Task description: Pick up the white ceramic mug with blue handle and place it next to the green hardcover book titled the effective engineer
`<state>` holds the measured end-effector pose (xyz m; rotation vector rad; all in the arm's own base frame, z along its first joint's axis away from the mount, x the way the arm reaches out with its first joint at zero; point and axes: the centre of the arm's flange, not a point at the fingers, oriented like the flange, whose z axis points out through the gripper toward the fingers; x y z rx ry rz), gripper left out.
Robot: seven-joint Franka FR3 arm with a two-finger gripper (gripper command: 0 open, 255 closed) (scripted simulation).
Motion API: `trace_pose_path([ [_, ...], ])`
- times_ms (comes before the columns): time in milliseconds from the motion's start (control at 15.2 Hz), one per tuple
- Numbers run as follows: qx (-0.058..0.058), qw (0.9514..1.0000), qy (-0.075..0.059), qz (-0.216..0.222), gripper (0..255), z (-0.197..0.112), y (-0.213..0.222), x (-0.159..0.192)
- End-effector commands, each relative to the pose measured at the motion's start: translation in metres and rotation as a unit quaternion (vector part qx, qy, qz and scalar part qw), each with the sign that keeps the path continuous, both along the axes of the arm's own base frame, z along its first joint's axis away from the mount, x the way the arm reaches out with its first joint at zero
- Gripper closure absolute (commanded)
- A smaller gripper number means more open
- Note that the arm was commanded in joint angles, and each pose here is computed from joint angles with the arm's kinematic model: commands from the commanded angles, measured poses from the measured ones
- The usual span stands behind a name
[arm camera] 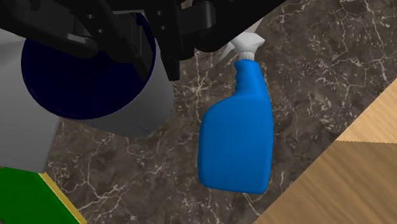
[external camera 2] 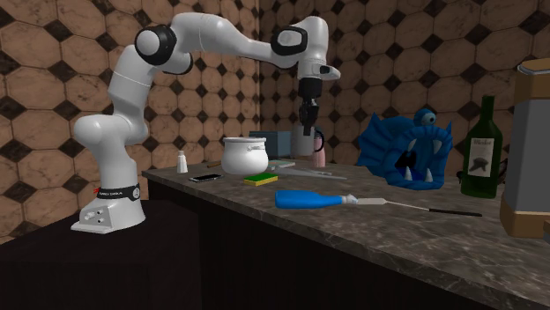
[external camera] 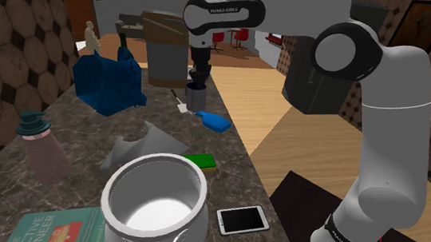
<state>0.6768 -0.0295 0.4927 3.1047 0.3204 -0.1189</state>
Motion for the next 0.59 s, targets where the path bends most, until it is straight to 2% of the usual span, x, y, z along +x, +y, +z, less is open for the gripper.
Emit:
trace_pose_path([
  [0,0.000,1.0000,0.000,0.000,255,0.012,0.000,0.000],
  [396,0.000,1.0000,0.000,0.000,255,0.041,0.000,0.000],
  [528,0.000,1.0000,0.000,0.000,255,0.041,0.024,-0.011],
])
